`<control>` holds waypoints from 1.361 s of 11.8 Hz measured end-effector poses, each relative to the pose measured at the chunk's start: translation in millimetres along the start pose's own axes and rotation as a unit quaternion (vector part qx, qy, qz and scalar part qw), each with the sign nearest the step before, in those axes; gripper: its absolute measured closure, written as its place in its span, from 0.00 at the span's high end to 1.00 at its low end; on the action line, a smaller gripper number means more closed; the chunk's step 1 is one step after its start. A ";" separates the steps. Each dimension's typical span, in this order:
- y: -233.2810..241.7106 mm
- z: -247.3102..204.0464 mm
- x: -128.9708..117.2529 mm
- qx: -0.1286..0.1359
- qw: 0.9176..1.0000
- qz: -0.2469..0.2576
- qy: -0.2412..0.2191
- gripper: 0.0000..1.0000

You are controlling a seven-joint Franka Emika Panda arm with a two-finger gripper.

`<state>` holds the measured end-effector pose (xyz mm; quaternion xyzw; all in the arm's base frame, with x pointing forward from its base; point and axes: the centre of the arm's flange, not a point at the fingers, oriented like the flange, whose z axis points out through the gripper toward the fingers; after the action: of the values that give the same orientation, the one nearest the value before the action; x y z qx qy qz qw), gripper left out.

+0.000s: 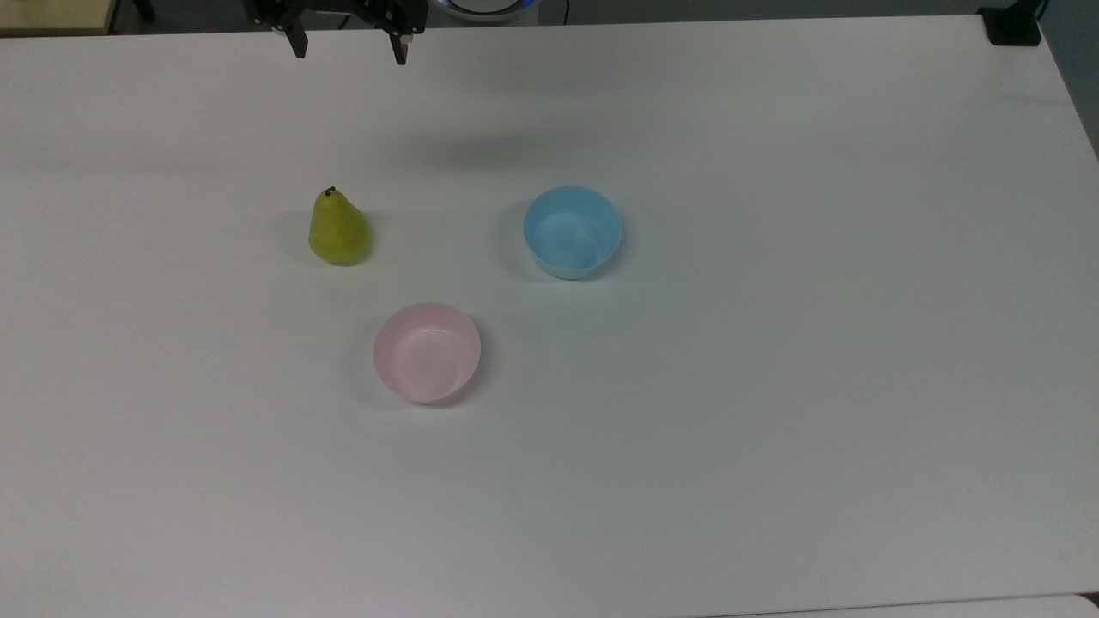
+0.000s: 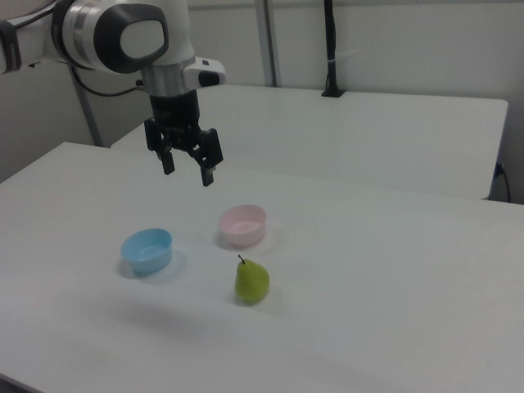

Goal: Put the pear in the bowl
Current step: 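Lower the open gripper down over the yellow-green pear, then close the gripper on the pear and lift it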

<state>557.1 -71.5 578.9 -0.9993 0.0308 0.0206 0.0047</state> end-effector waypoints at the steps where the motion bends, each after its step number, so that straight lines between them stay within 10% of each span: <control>1: 0.0 -0.3 0.0 0.000 1.000 0.000 0.000 1.00; 8: 8.0 21.6 15.5 -0.006 1.000 0.008 -0.003 1.00; 16: 42.8 191.5 78.8 -0.077 0.996 -0.013 -0.046 1.00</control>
<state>625.2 -117.0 384.0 -0.9950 0.0163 0.0686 -0.0710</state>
